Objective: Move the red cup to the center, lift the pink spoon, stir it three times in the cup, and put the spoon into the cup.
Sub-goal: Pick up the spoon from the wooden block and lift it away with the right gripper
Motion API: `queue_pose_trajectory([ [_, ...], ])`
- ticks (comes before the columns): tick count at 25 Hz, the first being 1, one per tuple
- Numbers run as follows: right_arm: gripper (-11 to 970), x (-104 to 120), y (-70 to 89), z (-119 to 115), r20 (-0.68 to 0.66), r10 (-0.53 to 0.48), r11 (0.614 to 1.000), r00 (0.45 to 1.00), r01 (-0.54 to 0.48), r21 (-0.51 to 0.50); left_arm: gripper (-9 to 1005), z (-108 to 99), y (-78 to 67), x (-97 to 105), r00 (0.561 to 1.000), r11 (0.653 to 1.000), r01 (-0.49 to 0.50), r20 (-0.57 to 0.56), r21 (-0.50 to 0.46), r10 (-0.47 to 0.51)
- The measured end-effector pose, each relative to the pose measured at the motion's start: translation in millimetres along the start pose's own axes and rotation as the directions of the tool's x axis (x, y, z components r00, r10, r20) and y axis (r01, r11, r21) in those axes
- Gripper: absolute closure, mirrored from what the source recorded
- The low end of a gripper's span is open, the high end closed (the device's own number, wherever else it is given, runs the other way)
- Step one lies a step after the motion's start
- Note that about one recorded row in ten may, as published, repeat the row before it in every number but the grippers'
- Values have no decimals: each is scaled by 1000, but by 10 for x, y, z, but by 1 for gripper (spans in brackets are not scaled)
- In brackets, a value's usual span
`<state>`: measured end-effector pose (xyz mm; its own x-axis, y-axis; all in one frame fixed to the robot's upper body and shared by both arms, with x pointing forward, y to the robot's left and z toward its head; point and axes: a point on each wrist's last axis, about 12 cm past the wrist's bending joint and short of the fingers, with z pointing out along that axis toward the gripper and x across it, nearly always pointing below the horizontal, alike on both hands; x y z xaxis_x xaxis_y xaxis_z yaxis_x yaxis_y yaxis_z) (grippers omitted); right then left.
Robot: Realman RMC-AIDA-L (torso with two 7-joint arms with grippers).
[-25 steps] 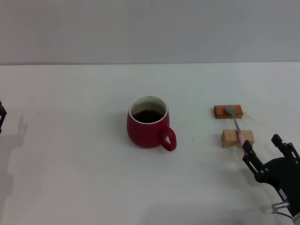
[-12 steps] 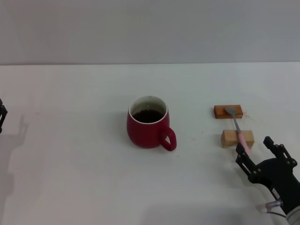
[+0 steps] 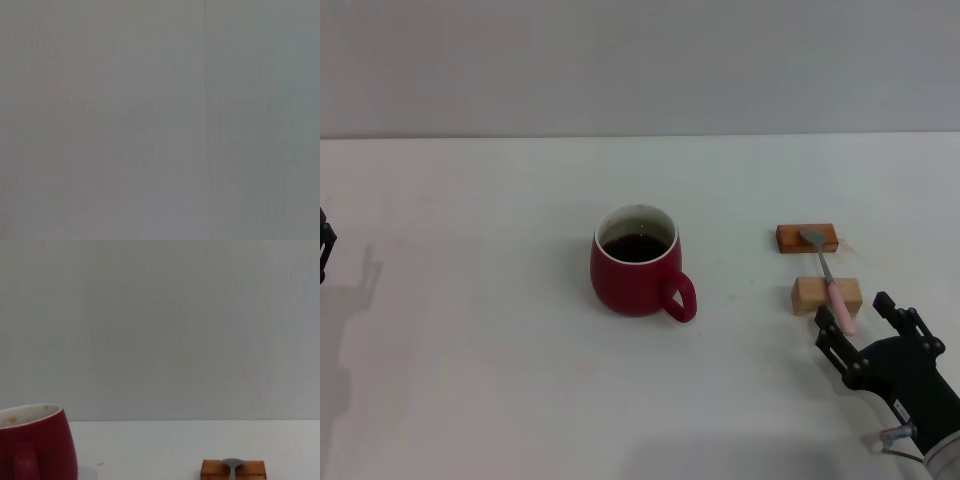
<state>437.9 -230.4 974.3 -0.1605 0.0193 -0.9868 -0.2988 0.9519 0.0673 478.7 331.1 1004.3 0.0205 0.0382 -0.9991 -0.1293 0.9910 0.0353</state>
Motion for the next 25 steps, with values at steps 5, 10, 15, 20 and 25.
queue_pose_trajectory([
  [5, 225, 5, 2, 1, -5, -1, 1000, 1000, 1, -2, 188, -1, 1, 1, 1000, 1000, 0, 0, 0, 0],
  [10, 254, 18, 24, 11, -19, -3, 1000, 1000, 3, -15, 188, -3, 3, 2, 1000, 1000, -1, -1, -1, 1],
  [15, 282, 23, 47, 13, -23, -4, 1000, 1000, 4, -26, 187, -4, 4, 3, 1000, 1000, -1, -1, -1, 1],
  [20, 325, 29, 57, 7, -27, -9, 999, 1000, 8, -37, 187, -4, 3, 3, 1000, 1000, -2, -2, 0, 2],
  [25, 428, 32, 53, -2, -27, -7, 999, 1000, 6, -34, 187, -5, -4, 4, 1000, 1000, -3, -2, 6, 3],
])
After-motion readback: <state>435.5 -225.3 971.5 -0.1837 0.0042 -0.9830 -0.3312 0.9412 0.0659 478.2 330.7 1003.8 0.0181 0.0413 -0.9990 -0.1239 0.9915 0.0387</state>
